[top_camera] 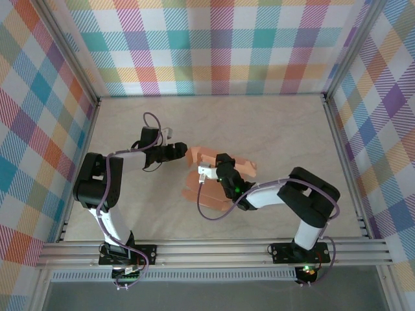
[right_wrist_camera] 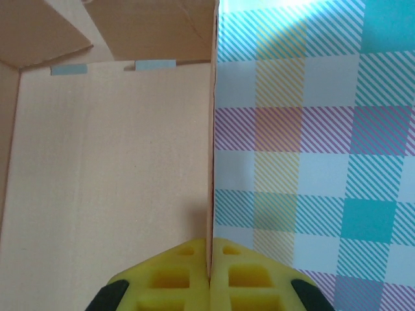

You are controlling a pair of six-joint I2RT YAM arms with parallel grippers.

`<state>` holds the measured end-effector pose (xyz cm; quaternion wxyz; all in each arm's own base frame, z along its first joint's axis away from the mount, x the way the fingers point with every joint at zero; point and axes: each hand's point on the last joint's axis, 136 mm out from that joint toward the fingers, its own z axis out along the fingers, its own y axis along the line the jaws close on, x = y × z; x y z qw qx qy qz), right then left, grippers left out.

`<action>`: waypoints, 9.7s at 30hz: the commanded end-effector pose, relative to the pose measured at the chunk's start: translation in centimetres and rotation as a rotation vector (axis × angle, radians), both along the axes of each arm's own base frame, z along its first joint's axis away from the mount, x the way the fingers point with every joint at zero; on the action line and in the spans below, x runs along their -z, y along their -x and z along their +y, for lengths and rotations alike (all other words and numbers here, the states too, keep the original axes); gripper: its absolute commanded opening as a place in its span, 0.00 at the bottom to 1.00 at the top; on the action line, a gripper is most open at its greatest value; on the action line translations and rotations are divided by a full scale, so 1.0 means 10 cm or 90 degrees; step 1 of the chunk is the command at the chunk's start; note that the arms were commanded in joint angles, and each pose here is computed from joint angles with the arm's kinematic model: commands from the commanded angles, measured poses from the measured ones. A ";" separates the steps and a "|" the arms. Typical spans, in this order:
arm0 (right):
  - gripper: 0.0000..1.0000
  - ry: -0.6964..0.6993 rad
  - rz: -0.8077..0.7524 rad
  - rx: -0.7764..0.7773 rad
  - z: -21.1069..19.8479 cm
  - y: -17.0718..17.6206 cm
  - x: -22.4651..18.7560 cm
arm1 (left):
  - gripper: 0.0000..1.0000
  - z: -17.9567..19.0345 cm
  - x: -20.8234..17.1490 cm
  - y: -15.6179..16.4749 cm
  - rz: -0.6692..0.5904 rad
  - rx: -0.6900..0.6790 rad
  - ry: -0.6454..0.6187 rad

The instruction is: Fold the paper box

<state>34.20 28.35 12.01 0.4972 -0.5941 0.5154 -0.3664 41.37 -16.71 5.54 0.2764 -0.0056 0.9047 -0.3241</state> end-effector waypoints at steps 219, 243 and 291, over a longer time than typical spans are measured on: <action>0.00 0.018 0.061 0.057 -0.05 -0.01 0.57 | 0.52 -0.30 -0.16 0.85 -0.187 0.110 -0.086; 0.00 -0.036 0.011 0.055 -0.02 -0.08 0.07 | 0.54 0.16 -0.25 0.35 -0.143 0.008 -0.091; 0.00 -0.124 0.278 0.021 0.02 0.19 -0.36 | 0.56 0.15 -0.17 0.29 -0.130 0.006 -0.083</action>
